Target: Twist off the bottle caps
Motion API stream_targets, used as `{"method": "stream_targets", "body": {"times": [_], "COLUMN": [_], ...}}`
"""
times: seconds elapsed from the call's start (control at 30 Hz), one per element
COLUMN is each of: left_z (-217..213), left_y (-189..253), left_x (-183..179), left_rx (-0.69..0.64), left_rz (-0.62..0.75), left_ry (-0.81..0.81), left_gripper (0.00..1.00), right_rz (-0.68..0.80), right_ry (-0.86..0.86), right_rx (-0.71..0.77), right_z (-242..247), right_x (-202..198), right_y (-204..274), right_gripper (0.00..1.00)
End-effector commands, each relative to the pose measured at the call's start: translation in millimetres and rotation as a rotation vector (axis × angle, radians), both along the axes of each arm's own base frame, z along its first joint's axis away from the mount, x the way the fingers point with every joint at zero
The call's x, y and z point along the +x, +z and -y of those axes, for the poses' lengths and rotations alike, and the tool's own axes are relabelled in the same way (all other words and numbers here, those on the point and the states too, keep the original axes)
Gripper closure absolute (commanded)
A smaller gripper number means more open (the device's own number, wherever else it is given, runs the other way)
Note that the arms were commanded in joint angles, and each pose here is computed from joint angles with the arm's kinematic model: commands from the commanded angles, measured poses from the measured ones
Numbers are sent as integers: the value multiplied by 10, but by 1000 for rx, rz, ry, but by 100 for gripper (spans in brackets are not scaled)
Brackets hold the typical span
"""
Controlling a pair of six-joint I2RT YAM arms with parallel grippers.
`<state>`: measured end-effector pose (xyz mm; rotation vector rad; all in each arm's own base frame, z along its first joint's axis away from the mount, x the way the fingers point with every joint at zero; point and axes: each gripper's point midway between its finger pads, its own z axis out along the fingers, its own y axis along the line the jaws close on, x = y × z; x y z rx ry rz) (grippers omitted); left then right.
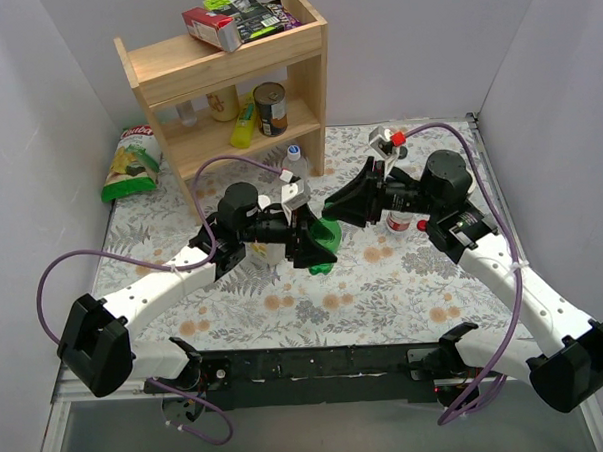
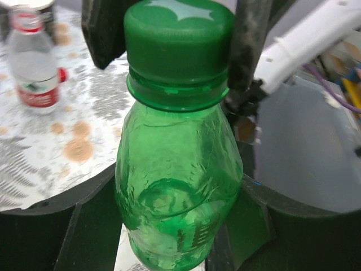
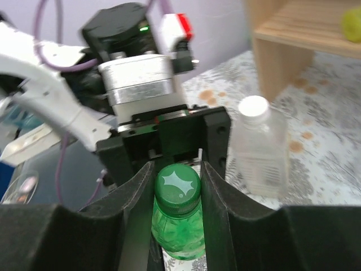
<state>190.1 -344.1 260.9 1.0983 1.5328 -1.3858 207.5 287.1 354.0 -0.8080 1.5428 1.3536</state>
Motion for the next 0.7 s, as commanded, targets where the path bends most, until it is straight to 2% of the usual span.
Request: {"method": "stream_targets", "body": {"times": [0.0, 0.1, 0.2, 0.23, 0.3, 0.37, 0.43, 0.53, 0.67], "left_z": [-77, -77, -65, -50, -31, -15, -11, -13, -15], "left_y": [502, 490, 484, 476, 444, 377, 367, 334, 282], "left_x": [-446, -463, -420, -364, -267, -136, -56, 62, 227], "left_rx": [-147, -145, -142, -138, -117, -83, -73, -59, -44], "left_rz": [118, 112, 115, 115, 119, 109, 118, 111, 85], "left_ry": [-253, -268, -244, -210, -159, -87, -42, 30, 128], "left_gripper": [61, 61, 61, 61, 61, 60, 60, 61, 60], "right_rz": [86, 97, 99, 103, 103, 107, 129, 145, 113], "right_ry": [340, 373, 324, 300, 261, 194, 62, -89, -226], "right_rx": [23, 24, 22, 23, 25, 28, 27, 31, 59], "right_z": [-4, 20, 32, 40, 65, 96, 176, 310, 423], "right_x": [-595, -669, -601, -561, -517, -417, -235, -82, 31], "right_y": [53, 52, 50, 58, 81, 114, 150, 194, 249], "right_gripper": [83, 83, 78, 67, 54, 31, 23, 20, 20]}}
